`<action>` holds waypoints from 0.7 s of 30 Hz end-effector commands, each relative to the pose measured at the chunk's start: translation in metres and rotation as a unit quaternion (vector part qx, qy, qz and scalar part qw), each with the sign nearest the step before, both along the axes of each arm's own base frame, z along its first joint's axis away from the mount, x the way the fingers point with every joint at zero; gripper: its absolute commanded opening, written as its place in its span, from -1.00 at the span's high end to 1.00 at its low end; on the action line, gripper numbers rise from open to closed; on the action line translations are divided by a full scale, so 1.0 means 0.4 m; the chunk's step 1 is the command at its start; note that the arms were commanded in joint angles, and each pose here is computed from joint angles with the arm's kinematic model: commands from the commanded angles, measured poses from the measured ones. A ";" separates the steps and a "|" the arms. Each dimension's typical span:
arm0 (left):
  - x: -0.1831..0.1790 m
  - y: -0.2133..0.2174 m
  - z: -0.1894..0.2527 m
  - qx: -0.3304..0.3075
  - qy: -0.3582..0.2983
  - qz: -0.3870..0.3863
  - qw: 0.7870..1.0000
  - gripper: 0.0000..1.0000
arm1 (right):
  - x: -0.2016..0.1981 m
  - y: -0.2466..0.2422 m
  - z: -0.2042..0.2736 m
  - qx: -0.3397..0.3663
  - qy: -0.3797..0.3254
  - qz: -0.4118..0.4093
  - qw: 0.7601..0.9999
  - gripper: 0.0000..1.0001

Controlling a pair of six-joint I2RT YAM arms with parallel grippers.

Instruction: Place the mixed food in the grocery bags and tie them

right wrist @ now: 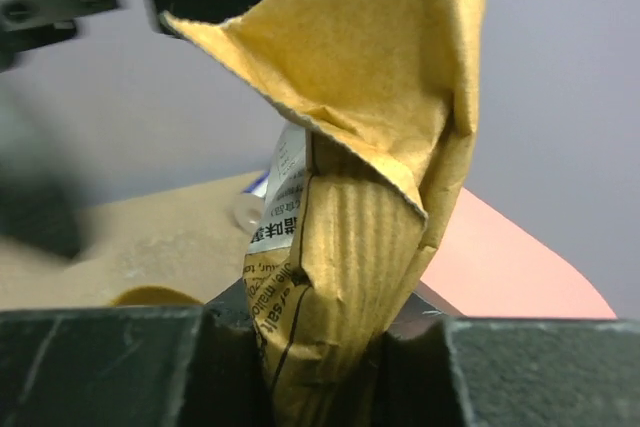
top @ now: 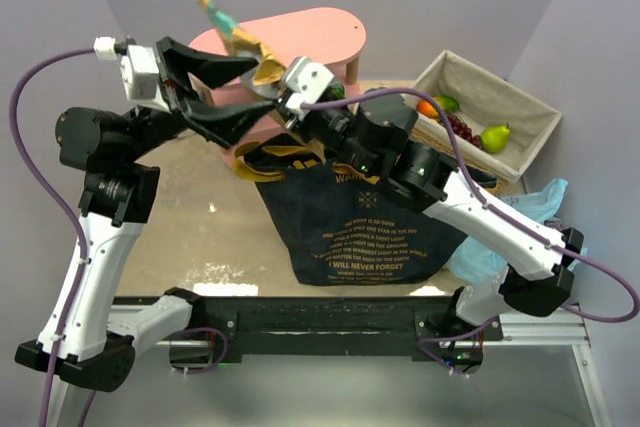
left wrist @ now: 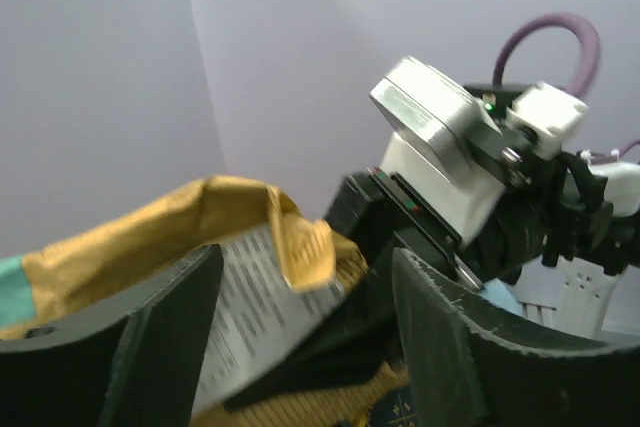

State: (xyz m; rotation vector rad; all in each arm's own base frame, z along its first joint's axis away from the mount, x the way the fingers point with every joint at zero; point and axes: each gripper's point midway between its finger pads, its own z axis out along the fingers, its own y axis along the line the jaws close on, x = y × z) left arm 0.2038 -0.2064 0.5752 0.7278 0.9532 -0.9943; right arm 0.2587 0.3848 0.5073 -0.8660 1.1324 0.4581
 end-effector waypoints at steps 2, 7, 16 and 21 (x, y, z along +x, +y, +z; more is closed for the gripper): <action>0.020 -0.001 -0.084 0.088 -0.081 0.032 0.992 -0.91 | 0.046 -0.260 0.184 0.113 -0.013 -0.128 0.985 1.00; 0.081 -0.030 -0.231 0.159 -0.064 0.055 0.984 -0.92 | 0.093 -0.387 0.174 0.116 0.012 -0.209 0.971 1.00; 0.126 -0.150 -0.411 0.274 -0.022 0.047 0.960 -0.85 | 0.018 -0.458 0.164 0.106 0.032 -0.165 0.980 1.00; 0.124 -0.168 -0.464 0.303 -0.002 0.044 0.952 -0.68 | -0.039 -0.463 0.158 0.115 0.054 -0.124 0.984 1.00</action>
